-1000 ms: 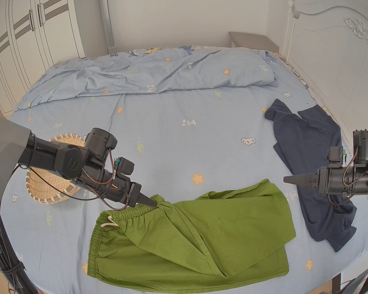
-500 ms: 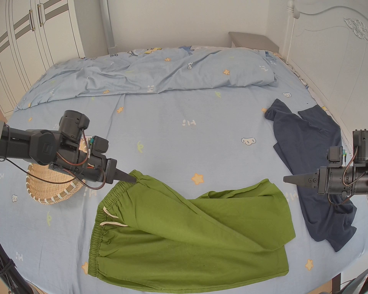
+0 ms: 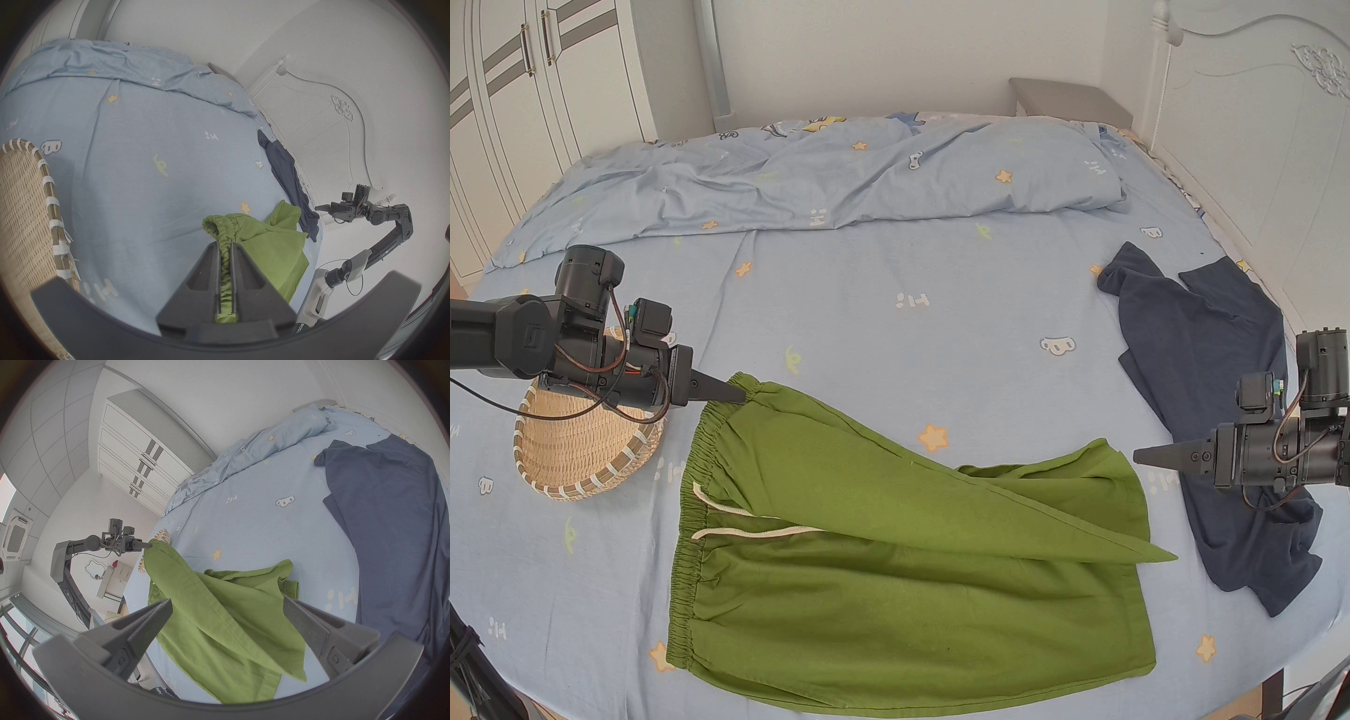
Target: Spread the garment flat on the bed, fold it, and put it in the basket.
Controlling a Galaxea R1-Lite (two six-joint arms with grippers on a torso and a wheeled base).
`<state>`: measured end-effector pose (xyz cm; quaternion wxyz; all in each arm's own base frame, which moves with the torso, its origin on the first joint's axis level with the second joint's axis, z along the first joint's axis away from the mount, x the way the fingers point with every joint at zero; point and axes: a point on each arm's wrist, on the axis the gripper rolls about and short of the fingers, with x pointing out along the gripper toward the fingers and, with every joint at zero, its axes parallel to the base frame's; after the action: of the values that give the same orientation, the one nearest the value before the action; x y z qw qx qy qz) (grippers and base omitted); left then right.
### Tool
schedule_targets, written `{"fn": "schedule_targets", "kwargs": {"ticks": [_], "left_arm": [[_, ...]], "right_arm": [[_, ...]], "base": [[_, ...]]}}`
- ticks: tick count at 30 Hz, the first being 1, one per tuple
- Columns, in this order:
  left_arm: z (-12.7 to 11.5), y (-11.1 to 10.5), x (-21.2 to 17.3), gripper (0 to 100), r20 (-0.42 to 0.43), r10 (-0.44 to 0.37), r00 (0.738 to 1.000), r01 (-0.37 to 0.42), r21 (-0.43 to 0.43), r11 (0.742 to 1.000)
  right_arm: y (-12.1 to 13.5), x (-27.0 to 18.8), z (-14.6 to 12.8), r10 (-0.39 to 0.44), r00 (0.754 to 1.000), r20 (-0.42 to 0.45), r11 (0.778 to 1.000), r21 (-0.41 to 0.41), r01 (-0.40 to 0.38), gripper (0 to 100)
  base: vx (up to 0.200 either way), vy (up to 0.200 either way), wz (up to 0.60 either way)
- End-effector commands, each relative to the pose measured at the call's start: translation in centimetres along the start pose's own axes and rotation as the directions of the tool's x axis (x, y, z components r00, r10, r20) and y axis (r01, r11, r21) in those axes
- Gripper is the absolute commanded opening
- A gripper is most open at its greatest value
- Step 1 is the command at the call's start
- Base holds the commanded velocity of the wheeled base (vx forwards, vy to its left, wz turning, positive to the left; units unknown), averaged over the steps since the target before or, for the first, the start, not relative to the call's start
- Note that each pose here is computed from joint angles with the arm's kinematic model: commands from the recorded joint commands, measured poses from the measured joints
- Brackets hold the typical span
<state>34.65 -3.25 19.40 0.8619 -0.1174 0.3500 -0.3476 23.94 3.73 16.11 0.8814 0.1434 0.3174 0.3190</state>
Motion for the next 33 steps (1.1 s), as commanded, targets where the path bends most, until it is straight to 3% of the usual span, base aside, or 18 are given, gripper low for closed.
{"fn": "schedule_targets", "kwargs": {"ticks": [1, 9, 25, 33], "left_arm": [[0.3, 0.4, -0.5, 0, 0.015, 0.011, 1.0, -0.011, -0.003, 1.0], [0.4, 0.7, -0.8, 0, 0.025, 0.02, 0.999, -0.02, -0.01, 1.0], [0.4, 1.1, -0.4, 0, 0.019, 0.021, 1.0, -0.021, -0.018, 1.0], [0.4, 1.2, -0.4, 0, 0.019, 0.022, 1.0, -0.022, -0.019, 1.0]], "right_arm": [[-0.4, 0.3, -0.5, -0.004, 1.0, -0.02, 1.0, 0.01, 0.004, 100], [-1.2, 0.9, -2.1, -0.013, 0.997, -0.08, 0.999, 0.04, 0.016, 100], [-4.7, 1.8, -7.4, -0.059, 0.994, -0.094, 0.993, 0.097, 0.068, 100], [-5.1, 2.2, -7.7, -0.06, 0.995, -0.083, 0.994, 0.089, 0.067, 100]], "base": [[0.0, 0.0, 0.0], [0.0, 0.0, 0.0], [0.0, 0.0, 0.0], [0.0, 0.0, 0.0]]}}
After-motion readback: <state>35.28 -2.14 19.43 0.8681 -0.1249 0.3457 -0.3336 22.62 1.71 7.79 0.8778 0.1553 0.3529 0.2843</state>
